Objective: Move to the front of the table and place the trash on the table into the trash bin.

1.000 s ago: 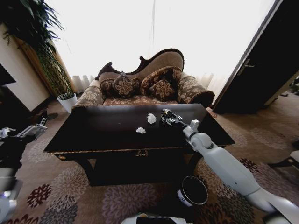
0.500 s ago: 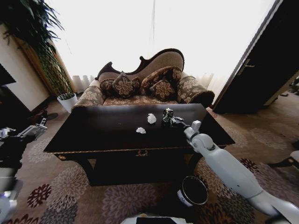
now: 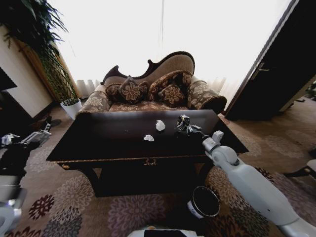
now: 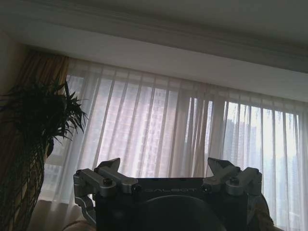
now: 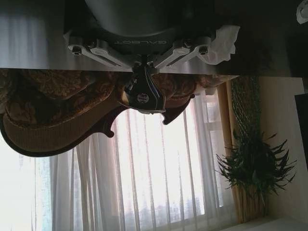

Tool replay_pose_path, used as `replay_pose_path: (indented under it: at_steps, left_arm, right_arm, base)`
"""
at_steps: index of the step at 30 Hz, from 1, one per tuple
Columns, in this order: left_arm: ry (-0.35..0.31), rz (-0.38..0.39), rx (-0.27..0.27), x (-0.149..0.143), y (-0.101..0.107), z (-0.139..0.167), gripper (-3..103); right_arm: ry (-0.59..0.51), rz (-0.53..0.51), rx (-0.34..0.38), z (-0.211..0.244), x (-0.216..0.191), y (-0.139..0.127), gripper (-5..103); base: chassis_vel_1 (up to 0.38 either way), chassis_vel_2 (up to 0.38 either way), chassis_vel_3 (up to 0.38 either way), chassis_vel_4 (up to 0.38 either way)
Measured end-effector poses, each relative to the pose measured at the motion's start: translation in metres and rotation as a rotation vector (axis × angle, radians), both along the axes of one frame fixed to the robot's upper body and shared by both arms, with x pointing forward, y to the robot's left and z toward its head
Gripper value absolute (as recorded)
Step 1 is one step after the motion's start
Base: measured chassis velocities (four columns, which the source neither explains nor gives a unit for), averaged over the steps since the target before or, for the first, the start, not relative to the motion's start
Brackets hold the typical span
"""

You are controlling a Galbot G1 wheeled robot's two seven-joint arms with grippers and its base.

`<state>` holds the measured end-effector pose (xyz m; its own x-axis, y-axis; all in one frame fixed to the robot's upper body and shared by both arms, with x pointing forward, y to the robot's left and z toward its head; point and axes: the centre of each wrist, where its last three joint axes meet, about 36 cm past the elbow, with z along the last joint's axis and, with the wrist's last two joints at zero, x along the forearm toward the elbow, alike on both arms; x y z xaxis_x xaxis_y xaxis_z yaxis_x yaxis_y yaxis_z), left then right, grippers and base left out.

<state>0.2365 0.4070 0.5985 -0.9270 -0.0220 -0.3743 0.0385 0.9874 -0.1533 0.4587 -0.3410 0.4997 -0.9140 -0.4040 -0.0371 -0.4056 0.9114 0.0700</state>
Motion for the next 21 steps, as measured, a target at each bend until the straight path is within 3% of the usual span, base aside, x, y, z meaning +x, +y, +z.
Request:
replay_pose_path:
  at_steps: [11,21]
  left_arm:
    - [0.007,-0.011,-0.016,0.012,0.000,-0.009,100]
    - [0.000,-0.028,-0.016,0.019,0.000,-0.010,100]
  right_arm:
    - [-0.102,-0.101,-0.020,0.028,-0.091,-0.020,0]
    - [-0.167,-0.151,-0.115,0.028,-0.155,-0.022,0]
  base:
    - [0.000,0.000,0.000,0.000]
    - [0.000,0.000,0.000,0.000]
